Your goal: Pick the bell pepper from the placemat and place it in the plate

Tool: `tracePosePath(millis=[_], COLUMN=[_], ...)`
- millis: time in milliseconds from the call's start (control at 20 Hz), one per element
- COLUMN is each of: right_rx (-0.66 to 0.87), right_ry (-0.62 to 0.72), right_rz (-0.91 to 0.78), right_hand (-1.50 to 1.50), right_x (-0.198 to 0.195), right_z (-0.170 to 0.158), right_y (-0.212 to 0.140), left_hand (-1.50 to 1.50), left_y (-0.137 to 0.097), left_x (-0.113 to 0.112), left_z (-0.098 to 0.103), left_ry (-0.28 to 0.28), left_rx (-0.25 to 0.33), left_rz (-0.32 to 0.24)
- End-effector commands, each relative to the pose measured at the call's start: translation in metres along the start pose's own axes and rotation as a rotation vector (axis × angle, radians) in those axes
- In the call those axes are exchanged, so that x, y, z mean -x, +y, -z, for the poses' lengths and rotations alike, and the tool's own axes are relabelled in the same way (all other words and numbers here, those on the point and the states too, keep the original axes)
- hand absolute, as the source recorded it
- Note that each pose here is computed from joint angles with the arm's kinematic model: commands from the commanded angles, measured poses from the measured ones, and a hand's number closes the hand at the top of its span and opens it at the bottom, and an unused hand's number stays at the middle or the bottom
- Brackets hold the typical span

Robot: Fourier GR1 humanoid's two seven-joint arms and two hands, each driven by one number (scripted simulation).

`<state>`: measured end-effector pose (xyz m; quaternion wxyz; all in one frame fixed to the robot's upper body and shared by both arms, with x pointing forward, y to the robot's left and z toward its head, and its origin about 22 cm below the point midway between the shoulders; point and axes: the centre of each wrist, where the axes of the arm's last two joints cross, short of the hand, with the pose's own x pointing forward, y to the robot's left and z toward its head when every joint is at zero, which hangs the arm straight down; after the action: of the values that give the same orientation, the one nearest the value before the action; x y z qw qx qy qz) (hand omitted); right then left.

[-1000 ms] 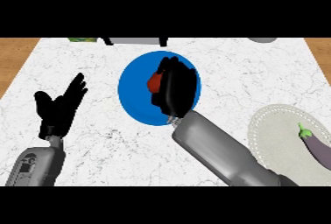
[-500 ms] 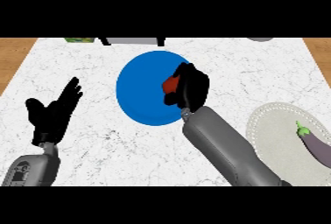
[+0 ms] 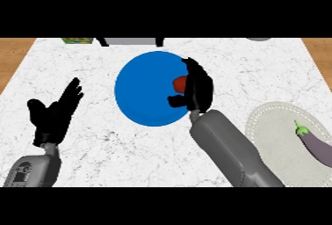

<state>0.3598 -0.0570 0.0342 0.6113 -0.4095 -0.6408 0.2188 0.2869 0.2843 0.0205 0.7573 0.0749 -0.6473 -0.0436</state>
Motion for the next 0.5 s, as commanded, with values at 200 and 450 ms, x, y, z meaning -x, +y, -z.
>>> tracePosePath(millis=[200, 450], right_rx=[0.13, 0.075], right_ry=[-0.267, -0.084], right_rz=[0.334, 0.575], right_hand=[-1.5, -1.5], right_x=[-0.041, -0.049], right_z=[-0.012, -0.016], right_y=[-0.033, -0.062], left_hand=[0.0, 0.0], left_y=[0.005, 0.0], left_x=[0.005, -0.002], left_z=[-0.004, -0.002], left_ry=[-0.01, 0.018], left_rx=[-0.013, -0.005], left_rz=[0.006, -0.005])
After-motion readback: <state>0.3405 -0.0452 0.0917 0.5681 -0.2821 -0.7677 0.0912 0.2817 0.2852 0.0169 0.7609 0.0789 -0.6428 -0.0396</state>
